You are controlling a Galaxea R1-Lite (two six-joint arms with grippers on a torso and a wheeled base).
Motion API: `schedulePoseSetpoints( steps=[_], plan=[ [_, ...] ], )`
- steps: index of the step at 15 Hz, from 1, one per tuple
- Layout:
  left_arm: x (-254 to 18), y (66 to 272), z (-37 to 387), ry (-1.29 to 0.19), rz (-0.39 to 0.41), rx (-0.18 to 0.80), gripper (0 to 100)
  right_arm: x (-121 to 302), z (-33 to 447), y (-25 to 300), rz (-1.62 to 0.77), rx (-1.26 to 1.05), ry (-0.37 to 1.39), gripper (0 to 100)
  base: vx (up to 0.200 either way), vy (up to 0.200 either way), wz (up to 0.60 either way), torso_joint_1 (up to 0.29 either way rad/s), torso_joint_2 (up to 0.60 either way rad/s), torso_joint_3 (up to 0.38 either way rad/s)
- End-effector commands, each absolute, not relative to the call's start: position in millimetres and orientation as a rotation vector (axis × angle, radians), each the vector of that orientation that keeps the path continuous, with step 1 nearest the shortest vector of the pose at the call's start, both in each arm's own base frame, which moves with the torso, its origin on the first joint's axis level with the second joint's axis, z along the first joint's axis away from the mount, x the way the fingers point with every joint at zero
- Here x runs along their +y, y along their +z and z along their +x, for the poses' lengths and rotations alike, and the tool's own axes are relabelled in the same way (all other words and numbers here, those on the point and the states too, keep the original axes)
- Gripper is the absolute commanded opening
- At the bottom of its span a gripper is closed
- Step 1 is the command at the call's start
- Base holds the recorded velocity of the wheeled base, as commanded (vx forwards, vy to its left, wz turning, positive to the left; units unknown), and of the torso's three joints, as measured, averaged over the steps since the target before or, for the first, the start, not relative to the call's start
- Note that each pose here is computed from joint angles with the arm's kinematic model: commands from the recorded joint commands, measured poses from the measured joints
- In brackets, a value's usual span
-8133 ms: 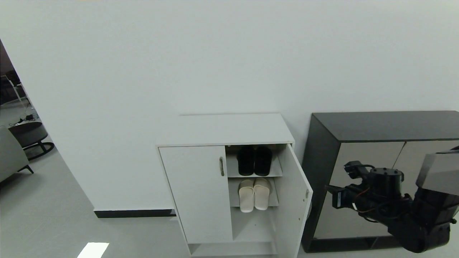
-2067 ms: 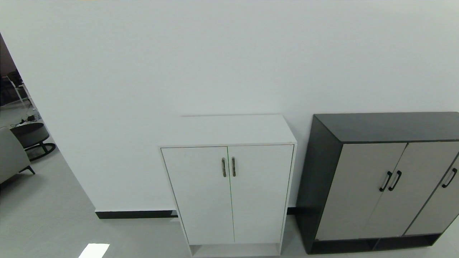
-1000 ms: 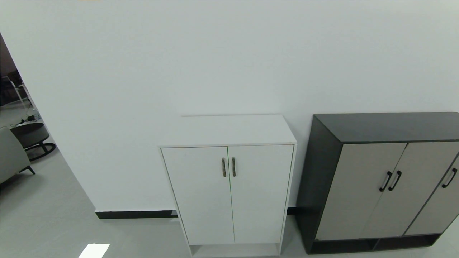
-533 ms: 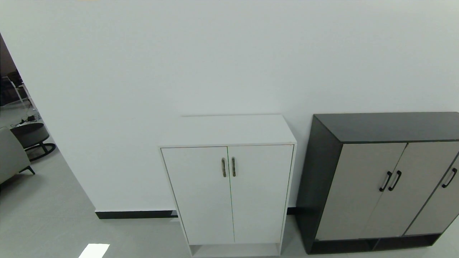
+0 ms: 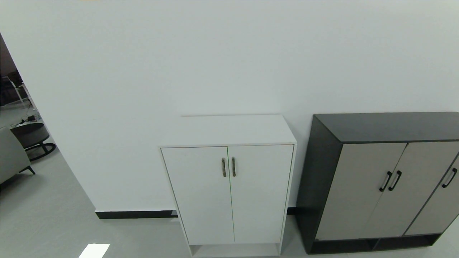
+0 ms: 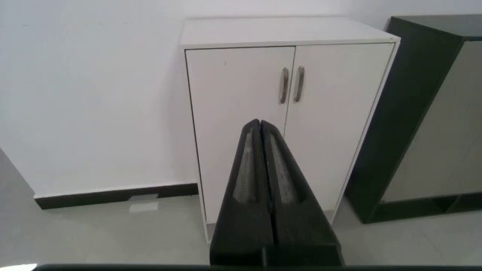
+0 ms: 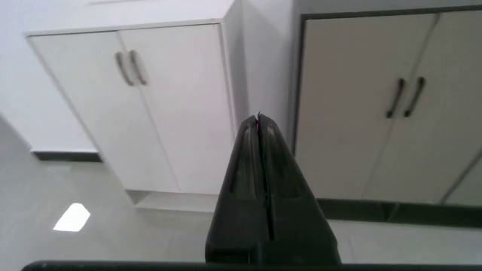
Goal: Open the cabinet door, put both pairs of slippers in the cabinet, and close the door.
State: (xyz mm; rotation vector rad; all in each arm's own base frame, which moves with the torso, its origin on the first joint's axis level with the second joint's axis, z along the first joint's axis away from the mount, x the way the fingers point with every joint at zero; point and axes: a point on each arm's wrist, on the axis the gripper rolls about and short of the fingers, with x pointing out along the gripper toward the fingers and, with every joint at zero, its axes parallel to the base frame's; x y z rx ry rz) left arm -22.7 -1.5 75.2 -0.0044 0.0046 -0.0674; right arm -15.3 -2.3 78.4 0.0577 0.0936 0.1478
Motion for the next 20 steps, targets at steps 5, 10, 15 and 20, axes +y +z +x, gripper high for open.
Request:
schedulePoseSetpoints(
  steps=[5,10,15,20],
  plan=[
    [-1.5,75.2,-22.6,-0.066,-0.005,0.006,0,-2.6,-15.0,78.4,0.056,0.097,0.158,0,0.0,0.0,0.0,0.0,0.0,0.0],
    [-1.5,75.2,-22.6,-0.067,-0.003,0.006,0,-2.4,-14.8,78.0,0.043,0.099,0.148,0,0.0,0.0,0.0,0.0,0.0,0.0],
    [-1.5,75.2,-22.6,-0.069,-0.003,0.006,0,-1.6,-15.0,78.0,0.044,0.096,0.091,0,0.0,0.0,0.0,0.0,0.0,0.0],
    [-1.5,75.2,-22.6,-0.069,-0.003,0.006,0,-1.3,-15.1,77.8,0.028,0.097,0.126,0,0.0,0.0,0.0,0.0,0.0,0.0]
  ],
)
